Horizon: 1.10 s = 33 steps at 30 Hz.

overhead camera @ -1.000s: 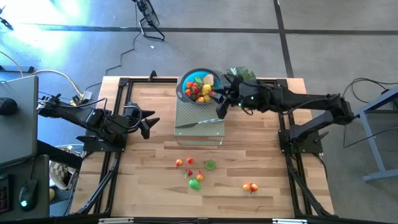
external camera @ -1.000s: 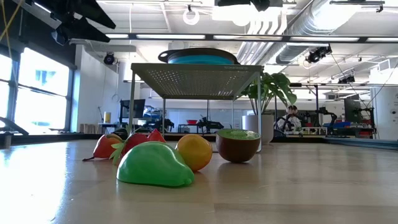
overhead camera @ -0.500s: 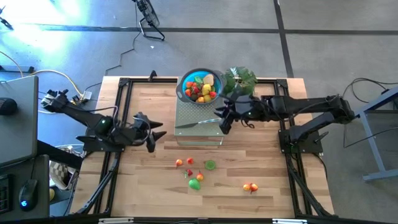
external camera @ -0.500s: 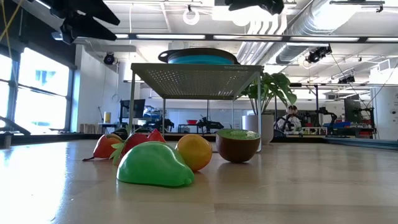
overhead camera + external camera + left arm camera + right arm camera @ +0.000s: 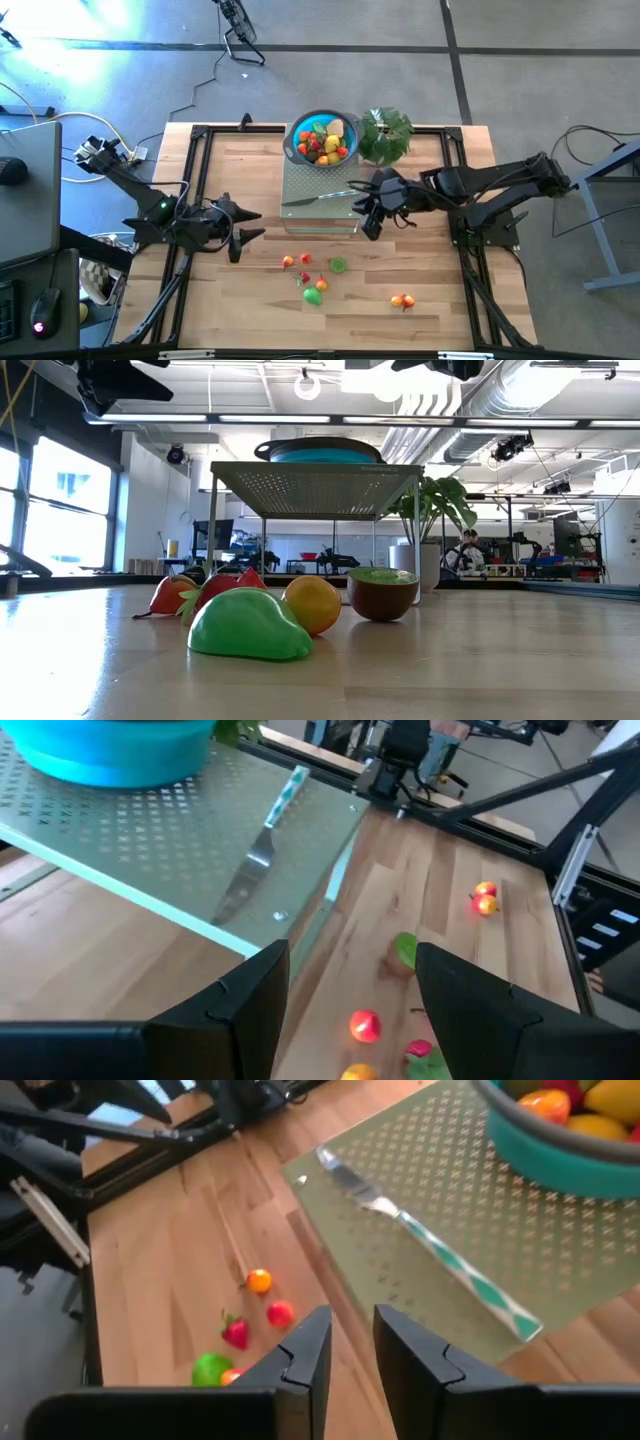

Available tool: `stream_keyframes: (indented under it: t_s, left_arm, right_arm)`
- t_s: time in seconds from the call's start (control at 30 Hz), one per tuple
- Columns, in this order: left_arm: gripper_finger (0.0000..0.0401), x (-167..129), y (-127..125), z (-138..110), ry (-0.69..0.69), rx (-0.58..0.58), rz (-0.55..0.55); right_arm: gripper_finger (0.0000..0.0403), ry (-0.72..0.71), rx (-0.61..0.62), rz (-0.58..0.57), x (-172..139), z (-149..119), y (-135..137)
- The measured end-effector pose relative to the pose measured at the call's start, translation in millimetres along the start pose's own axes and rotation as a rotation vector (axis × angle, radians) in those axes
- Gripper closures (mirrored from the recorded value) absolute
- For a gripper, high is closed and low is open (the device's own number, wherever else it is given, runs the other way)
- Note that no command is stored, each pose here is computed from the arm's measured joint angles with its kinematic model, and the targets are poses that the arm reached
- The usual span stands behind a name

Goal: Pick & Place Fruit
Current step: Put the orange peach in the blue bowl on the shelf

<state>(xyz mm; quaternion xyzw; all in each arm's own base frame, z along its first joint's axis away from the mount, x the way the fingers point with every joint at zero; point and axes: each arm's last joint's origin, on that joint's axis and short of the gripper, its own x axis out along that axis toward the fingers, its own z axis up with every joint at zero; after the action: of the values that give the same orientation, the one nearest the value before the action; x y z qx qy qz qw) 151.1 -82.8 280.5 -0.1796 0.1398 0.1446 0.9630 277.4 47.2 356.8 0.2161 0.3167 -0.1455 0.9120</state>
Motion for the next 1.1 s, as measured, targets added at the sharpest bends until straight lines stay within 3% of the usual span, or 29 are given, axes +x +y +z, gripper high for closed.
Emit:
stream_keyframes:
  t_s: [0.3, 0.6, 1.1]
  left_arm:
    - [0.0187, 10, -18, -14, 0.032, -0.052, -0.031]
    - [0.0187, 21, -31, -28, 0.100, -0.177, -0.063]
    - [0.0187, 30, -57, -70, 0.249, -0.376, -0.076]
  right_arm:
    - [0.0332, 0.020, -0.016, 0.017, -3, -7, 8]
    - [0.0332, 0.078, -0.068, 0.049, -5, -14, 11]
    - [0.0332, 0.170, -0.129, -0.016, -6, -22, 4]
